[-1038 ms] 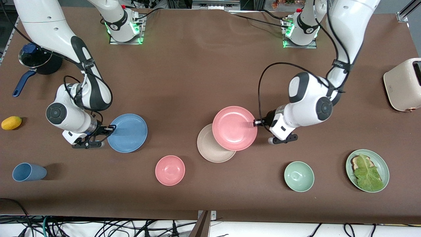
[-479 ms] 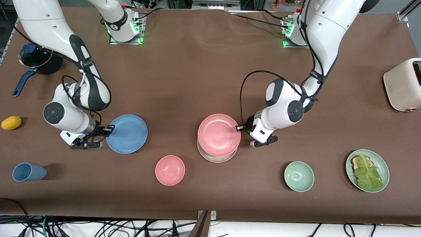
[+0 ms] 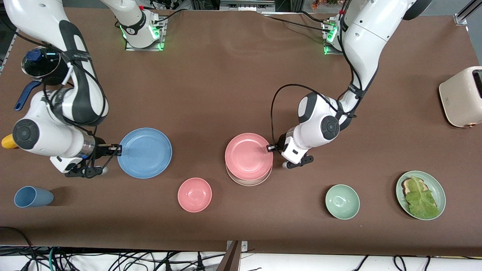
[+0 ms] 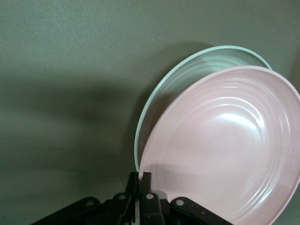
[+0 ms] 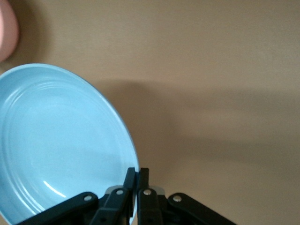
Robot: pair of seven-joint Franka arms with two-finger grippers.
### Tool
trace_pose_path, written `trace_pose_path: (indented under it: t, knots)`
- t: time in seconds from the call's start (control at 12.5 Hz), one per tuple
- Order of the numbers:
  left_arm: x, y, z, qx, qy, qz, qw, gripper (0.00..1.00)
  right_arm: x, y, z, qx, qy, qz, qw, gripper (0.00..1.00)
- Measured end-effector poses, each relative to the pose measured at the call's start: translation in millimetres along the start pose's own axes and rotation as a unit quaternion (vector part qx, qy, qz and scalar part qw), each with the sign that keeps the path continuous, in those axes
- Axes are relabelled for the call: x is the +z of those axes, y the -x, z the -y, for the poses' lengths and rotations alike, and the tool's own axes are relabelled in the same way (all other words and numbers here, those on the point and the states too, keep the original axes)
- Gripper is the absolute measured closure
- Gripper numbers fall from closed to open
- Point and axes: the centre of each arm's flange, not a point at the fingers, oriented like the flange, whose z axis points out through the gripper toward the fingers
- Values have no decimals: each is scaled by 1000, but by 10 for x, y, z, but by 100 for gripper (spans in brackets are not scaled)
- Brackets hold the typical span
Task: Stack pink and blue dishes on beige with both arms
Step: 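Release the pink plate while the right gripper lifts the blue plate, then carry the blue plate onto the pink plate while the left gripper withdraws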
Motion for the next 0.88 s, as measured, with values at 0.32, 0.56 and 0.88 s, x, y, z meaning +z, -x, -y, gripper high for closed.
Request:
trace_pose_path:
  t: [0.32, 0.56, 0.88]
  knots:
    - [50, -102, 81, -7, -3, -5, 1000, 91, -191, -33, 426, -10, -20, -2, 1000, 95]
    - [26, -161, 117, -12, -4, -10, 1000, 71, -179, 6, 986, 14, -26, 1, 1000, 95]
    - [-372, -186, -114, -13, 2, 0, 1000, 26, -41, 148, 1758, 60, -20, 11, 998, 95]
